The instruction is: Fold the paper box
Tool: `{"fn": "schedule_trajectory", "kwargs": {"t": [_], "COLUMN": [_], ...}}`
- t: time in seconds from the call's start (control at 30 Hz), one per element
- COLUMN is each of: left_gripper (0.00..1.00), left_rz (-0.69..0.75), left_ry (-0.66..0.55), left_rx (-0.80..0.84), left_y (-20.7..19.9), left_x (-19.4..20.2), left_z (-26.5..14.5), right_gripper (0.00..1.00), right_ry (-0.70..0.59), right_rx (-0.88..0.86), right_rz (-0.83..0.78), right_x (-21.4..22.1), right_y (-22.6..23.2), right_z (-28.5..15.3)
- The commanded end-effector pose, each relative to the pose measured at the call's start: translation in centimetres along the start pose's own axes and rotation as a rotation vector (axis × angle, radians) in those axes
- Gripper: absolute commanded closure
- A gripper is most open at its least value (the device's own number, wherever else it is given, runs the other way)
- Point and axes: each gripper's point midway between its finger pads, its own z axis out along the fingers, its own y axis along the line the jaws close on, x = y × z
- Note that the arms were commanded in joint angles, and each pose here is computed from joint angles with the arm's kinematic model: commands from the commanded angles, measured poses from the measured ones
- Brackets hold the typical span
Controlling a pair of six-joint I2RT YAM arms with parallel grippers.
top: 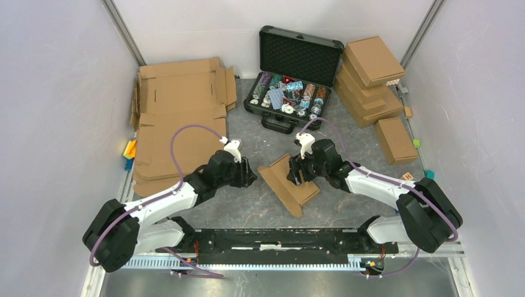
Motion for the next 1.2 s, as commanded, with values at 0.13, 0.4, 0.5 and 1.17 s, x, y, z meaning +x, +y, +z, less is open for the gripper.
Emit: {"fn": "schedule_trajectory", "kwargs": {"t": [0.13,0.4,0.5,1.17], "left_gripper": [0.43,0.43,0.42,0.32], "left_rz": [0.401,0.716,0.883,1.064], "left_ry": [-0.021,0.019,0.072,0.097], "left_rx": [-0.046,0.024,0.002,-0.074], "left_y": [0.5,-1.5,-1.4,-0.7], "left_x": [-2.7,-3.3,-1.9,-2.4], "left_z": [-0.5,0.3,1.3,3.4], "right_gripper": [0.25,0.25,0.25,0.25], "right_ry": [0.107,0.119,0.126,0.114], "right_rx": [0.009,0.018,0.025,0.018], "right_rz": [-0.026,-0.042,-0.043,-0.044], "right_x": [2.4,2.5,2.8,2.5], "right_y": [-0.2,-0.4,-0.6,-0.6], "right_z": [-0.4,-0.6,-0.5,-0.8]}}
